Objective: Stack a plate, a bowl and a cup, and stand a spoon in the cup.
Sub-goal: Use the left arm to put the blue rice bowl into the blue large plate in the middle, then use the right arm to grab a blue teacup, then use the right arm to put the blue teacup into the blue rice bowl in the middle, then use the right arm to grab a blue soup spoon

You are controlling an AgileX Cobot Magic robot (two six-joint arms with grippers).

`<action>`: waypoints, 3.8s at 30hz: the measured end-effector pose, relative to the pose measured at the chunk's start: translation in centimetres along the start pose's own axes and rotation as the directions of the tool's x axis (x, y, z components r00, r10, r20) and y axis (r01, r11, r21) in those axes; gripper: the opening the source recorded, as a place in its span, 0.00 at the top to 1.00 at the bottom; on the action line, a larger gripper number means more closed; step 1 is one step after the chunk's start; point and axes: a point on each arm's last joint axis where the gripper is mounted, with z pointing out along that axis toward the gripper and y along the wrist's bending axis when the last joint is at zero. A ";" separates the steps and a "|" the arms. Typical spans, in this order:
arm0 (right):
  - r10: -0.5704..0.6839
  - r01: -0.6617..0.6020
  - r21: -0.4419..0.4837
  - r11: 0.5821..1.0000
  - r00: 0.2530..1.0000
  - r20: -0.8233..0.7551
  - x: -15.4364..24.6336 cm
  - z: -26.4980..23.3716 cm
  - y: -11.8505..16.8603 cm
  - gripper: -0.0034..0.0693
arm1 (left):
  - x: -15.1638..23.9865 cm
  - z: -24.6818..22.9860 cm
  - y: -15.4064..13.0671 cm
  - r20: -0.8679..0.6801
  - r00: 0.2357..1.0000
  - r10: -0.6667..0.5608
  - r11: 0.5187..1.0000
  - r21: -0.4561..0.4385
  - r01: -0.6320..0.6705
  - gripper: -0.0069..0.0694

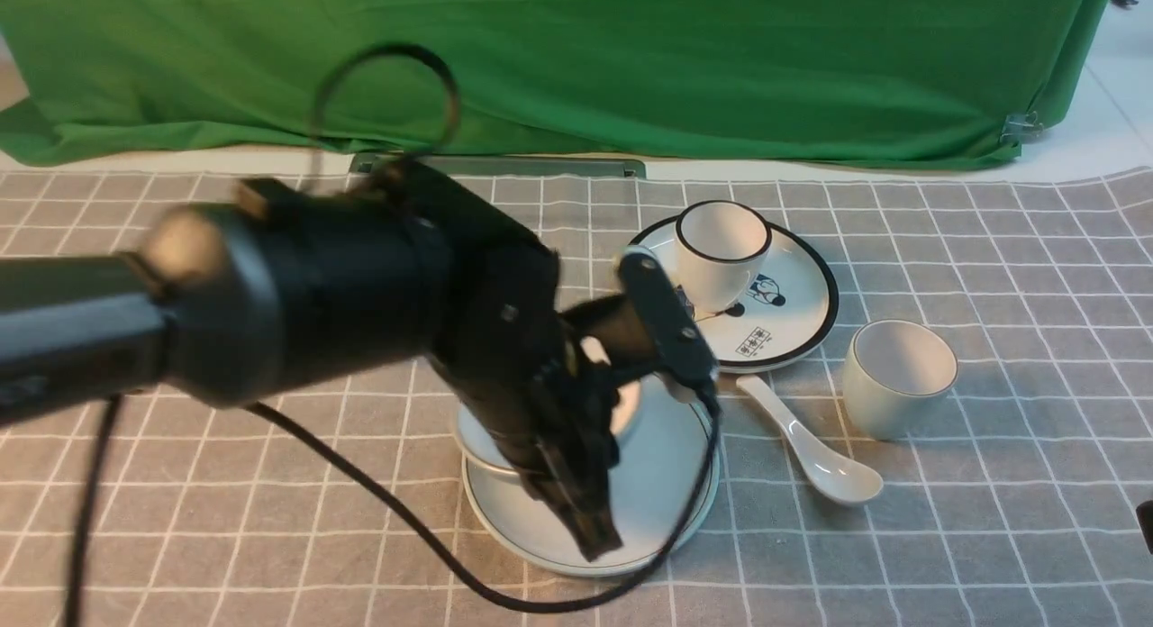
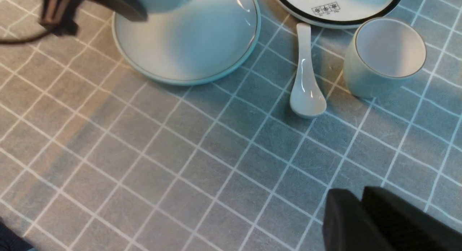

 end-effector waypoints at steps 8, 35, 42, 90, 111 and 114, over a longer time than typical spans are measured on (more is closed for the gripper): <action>0.004 -0.004 0.000 1.000 1.000 -0.001 0.0 0.0 0.0 0.80 | -0.9 3.4 -0.1 -0.018 1.000 0.000 1.000 0.025 0.000 0.88; 0.110 -0.109 0.021 0.994 0.941 -0.319 -5.8 8.8 -2.3 0.37 | -2.0 -8.7 -0.9 0.246 0.956 -0.156 0.987 0.076 0.142 0.42; 0.083 -0.078 0.030 0.997 0.903 -0.422 -9.8 16.3 -4.0 0.37 | 3.5 -18.9 -3.5 0.542 0.812 -0.217 0.969 0.023 0.245 0.86; -0.264 0.157 -0.267 0.951 0.860 -0.436 -13.9 26.7 9.7 0.84 | 16.7 -22.3 -9.9 0.745 0.622 -0.241 0.941 0.023 0.337 0.90; -0.209 0.107 -0.241 0.964 0.868 -0.451 -13.4 29.3 10.1 0.41 | 16.7 -22.3 -9.9 0.744 0.624 -0.238 0.942 0.021 0.335 0.90; -0.213 0.108 -0.246 0.963 0.866 -0.453 -14.6 28.2 10.1 0.29 | 16.7 -22.3 -9.9 0.744 0.624 -0.238 0.942 0.021 0.335 0.90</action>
